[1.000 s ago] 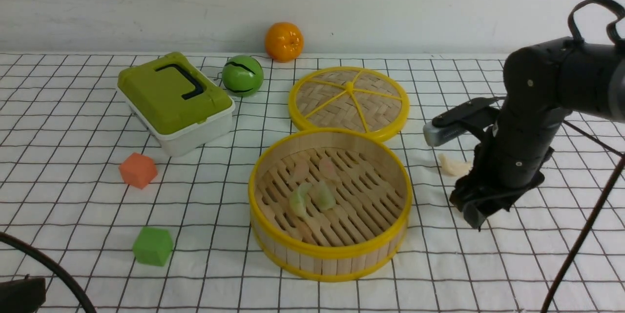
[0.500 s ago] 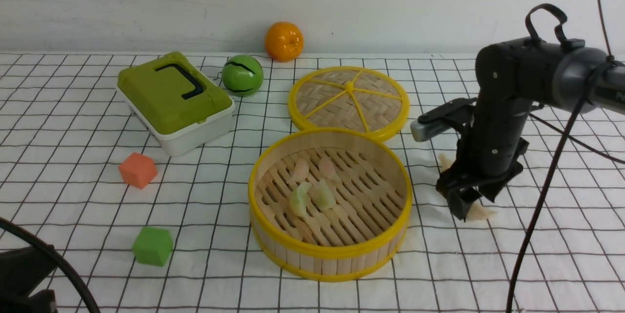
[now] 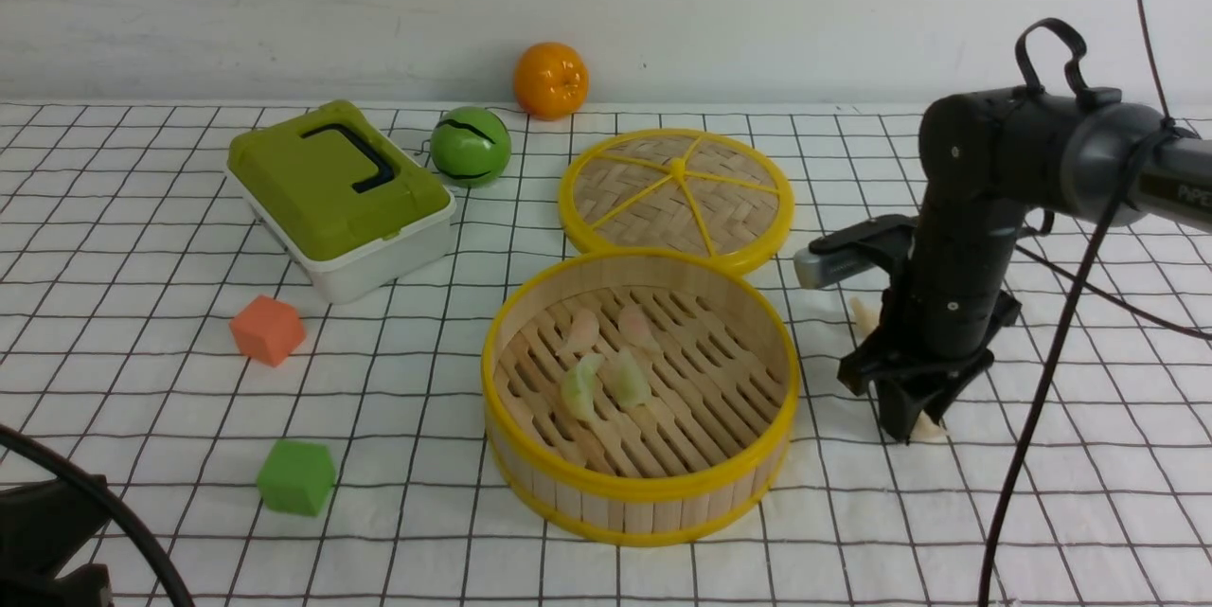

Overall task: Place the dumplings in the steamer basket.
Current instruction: Use the right arm to grab a dumpling, then use the right arm to put the dumpling into the steamer

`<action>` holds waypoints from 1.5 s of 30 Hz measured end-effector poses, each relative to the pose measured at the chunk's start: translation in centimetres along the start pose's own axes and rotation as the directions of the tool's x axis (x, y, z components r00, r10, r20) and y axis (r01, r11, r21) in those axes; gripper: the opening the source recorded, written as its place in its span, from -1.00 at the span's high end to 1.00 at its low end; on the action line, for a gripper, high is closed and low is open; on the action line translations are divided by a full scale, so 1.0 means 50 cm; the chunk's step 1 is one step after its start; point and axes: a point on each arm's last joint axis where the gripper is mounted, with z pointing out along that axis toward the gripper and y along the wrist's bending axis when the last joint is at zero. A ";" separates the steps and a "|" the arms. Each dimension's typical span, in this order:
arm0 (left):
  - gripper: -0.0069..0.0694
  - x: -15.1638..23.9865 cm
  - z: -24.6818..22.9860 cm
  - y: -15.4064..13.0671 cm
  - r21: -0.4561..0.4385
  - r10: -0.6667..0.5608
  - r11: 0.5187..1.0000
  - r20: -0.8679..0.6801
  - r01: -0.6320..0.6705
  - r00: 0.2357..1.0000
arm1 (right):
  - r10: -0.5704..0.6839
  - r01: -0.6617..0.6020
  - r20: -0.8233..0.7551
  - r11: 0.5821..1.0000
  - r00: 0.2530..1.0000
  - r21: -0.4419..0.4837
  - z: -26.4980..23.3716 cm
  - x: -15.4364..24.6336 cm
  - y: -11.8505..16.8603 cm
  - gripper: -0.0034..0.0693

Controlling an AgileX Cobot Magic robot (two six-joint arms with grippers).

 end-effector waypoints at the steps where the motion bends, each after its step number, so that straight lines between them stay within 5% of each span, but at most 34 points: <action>1: 0.85 0.000 0.000 0.000 0.000 0.000 1.000 0.000 0.000 1.000 | 0.006 -0.006 -0.006 1.000 1.000 -0.007 -0.001 0.001 0.002 0.24; 8: 0.85 0.000 0.000 0.000 0.000 -0.001 1.000 0.000 0.001 1.000 | 0.036 -0.036 -0.007 0.999 0.999 -0.035 -0.031 0.010 0.010 0.24; 20: 0.85 0.000 0.000 0.000 0.000 -0.005 1.000 -0.001 0.005 1.000 | 0.062 -0.021 0.260 0.987 0.964 -0.158 -0.229 0.048 0.061 0.24; 39: 0.85 0.000 0.000 0.000 0.001 -0.007 1.000 -0.001 0.007 1.000 | 0.025 0.044 0.300 0.974 0.954 -0.221 -0.246 0.050 0.078 0.24; 45: 0.85 0.000 0.000 0.000 0.001 -0.008 1.000 -0.001 0.008 1.000 | 0.026 0.067 0.356 0.967 0.934 -0.246 -0.266 0.016 0.137 0.24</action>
